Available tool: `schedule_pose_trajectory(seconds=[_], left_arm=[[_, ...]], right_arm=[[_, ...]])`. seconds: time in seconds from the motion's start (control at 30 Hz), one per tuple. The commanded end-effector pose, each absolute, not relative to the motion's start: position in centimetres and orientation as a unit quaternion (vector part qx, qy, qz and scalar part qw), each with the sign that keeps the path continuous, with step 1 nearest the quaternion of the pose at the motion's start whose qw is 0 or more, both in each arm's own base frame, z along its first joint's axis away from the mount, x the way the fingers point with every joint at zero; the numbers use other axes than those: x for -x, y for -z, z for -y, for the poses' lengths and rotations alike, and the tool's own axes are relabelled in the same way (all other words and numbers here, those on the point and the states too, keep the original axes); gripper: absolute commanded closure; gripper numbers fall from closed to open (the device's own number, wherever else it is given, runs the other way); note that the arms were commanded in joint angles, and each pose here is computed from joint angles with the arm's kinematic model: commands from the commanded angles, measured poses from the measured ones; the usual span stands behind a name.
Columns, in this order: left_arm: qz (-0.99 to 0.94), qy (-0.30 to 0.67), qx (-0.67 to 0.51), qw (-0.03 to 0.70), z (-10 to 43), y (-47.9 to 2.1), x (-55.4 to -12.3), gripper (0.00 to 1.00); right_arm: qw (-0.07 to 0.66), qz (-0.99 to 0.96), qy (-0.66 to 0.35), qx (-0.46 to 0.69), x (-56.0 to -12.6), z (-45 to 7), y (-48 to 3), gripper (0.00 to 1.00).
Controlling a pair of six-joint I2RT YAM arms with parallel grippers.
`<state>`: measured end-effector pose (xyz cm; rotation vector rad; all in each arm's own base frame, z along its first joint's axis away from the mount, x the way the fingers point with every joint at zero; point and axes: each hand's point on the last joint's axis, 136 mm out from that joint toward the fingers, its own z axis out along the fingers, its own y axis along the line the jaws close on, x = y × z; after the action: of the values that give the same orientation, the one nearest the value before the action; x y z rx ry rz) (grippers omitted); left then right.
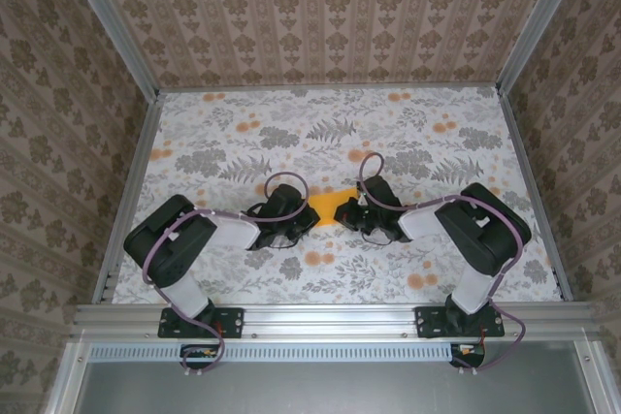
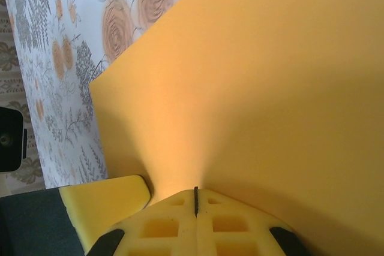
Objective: Fold a paper plane with a square sheet of paper (pick it up from the middle)
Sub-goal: First fold in half a square sheet of paper at the center of the table.
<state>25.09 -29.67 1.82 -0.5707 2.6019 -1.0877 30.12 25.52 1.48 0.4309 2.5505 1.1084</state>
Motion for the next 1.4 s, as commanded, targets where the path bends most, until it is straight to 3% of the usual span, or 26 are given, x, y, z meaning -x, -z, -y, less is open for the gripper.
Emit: schedule_pose_trajectory(seconds=[0.0, 0.33, 0.57, 0.73, 0.9, 1.37], left_arm=[[-0.93, 0.265, 0.237, 0.093, 25.2, 3.2, -22.5, 1.0], [-0.931, 0.261, 0.24, 0.09, 25.1, 3.5, -22.4, 1.0], [-0.931, 0.265, 0.233, 0.09, 25.5, 3.4, -22.6, 1.0], [-0.932, 0.262, 0.234, 0.088, 25.4, 3.5, -22.5, 1.0], [-0.932, 0.258, 0.238, 0.087, 25.0, 3.7, -22.4, 1.0], [-0.931, 0.255, 0.247, 0.08, 24.4, 4.0, -22.3, 1.0]], right_arm=[[0.163, -0.926, -0.279, -0.194, -29.0, -19.3, 2.8, 0.97], [0.207, -0.918, -0.273, -0.202, -31.3, -16.0, -0.7, 0.97], [0.226, -0.899, -0.343, -0.153, -30.6, -20.1, -5.6, 0.95], [0.191, -0.896, -0.378, -0.132, -29.3, -24.6, -4.8, 0.96], [0.162, -0.897, -0.388, -0.14, -29.3, -25.7, -2.3, 0.98], [0.178, -0.904, -0.312, -0.232, -29.2, -16.2, 0.5, 0.99]])
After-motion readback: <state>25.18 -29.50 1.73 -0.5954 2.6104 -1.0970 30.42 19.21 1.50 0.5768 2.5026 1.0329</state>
